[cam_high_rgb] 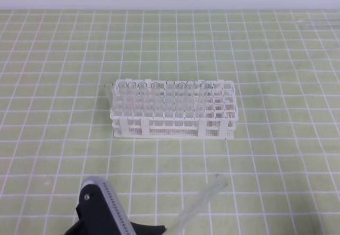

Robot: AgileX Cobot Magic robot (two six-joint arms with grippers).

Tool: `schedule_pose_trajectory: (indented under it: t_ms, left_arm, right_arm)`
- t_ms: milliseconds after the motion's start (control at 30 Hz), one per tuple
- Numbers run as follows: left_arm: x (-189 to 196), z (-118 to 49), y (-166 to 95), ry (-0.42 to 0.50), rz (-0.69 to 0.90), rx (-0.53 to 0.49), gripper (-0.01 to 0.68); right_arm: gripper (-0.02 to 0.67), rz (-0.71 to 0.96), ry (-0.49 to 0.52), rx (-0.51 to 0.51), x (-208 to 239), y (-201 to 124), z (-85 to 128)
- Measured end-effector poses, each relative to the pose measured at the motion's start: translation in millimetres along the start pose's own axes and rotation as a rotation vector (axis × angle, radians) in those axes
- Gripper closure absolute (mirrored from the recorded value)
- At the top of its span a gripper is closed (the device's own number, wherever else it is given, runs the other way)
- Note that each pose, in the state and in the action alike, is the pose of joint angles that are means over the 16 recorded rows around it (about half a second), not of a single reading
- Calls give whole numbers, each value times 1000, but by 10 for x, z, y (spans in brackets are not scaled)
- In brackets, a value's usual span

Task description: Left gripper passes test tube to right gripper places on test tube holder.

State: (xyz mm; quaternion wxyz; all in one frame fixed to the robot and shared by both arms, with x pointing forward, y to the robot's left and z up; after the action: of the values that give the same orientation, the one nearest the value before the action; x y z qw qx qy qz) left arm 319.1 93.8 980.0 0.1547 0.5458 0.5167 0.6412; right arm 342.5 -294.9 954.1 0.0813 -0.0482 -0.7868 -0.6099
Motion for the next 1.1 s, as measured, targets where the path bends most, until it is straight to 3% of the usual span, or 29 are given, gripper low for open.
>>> schedule_pose_trajectory:
  t_ms: [267, 1100]
  left_arm:
    - [5, -3, 4, -3, -5, 41, 618]
    - [-15, -71, -139, -70, 7, 2, 634]
  right_arm:
    - [667, 1, 0, 0, -1, -1, 0]
    - [667, 2, 0, 0, -1, -2, 0]
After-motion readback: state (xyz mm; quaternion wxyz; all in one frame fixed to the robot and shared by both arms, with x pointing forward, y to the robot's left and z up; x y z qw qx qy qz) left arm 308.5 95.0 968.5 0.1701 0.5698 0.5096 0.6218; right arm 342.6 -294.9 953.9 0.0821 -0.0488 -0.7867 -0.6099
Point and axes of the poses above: a point on each arm's last joint axis where the gripper is mounted, x pointing back along that axis away from the gripper, z along the wrist's bending axis when the last joint is at zero, y = z × x, the point moved 5 cm from there along -x, pointing out along that axis toward the gripper, and after that the axes turned 15 degrees about x, right-handed, at the moved point
